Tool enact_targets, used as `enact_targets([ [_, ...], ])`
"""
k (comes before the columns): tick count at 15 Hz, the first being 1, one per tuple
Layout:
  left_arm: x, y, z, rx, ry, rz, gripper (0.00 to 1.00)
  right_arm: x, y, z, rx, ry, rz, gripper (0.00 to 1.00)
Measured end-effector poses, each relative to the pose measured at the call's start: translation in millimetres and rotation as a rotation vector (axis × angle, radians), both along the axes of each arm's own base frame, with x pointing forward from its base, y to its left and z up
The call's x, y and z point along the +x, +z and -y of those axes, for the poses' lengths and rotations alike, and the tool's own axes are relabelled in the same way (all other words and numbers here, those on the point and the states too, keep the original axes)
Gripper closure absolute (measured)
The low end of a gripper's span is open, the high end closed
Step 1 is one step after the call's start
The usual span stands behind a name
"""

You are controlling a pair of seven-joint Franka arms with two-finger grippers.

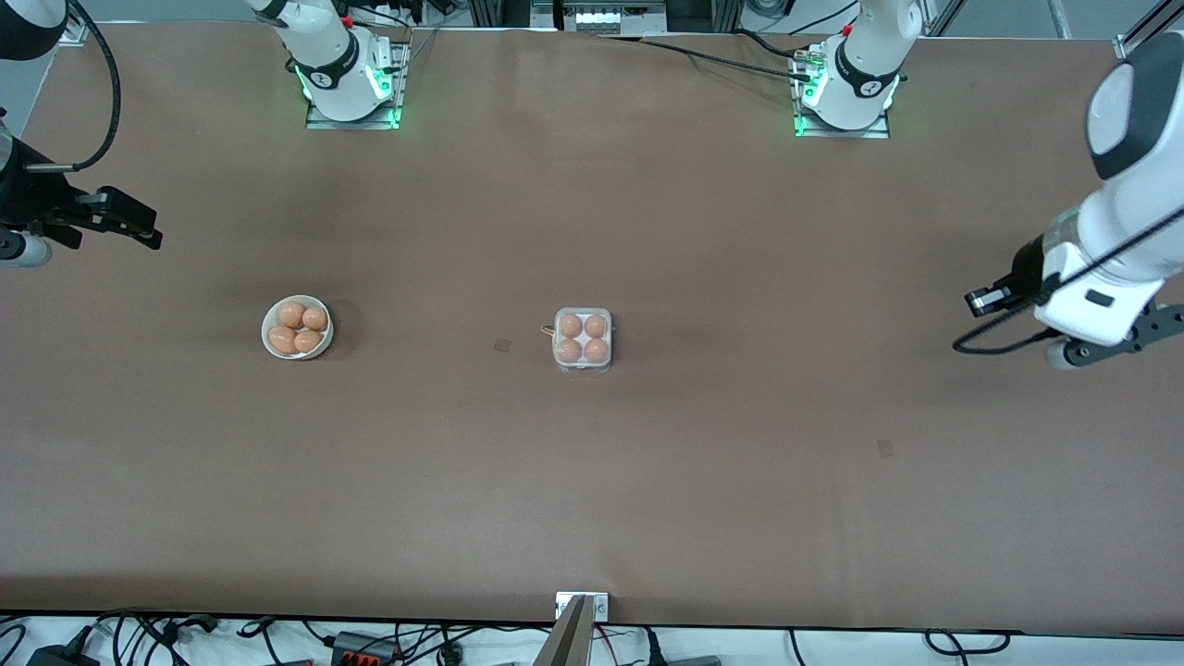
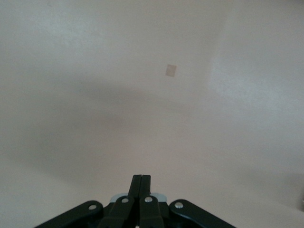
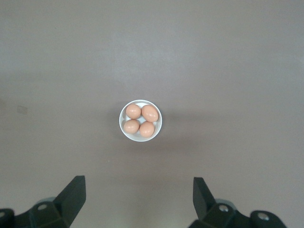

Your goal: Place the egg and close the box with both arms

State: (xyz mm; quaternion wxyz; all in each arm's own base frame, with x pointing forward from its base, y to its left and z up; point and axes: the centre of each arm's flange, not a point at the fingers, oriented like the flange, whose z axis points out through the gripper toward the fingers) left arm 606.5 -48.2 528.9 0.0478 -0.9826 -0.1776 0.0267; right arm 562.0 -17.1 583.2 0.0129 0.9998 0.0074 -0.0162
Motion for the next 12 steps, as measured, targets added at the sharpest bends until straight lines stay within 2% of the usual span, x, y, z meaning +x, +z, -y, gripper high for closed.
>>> enact_targets([
  [3, -15, 3, 1, 0.017, -0.002, 0.023, 0.93, 0, 3, 0, 0.000, 0.000, 0.005, 0.00],
  [12, -12, 2, -16, 0.006, -0.086, 0.024, 0.12, 0, 5, 0, 0.000, 0.000, 0.009, 0.00],
])
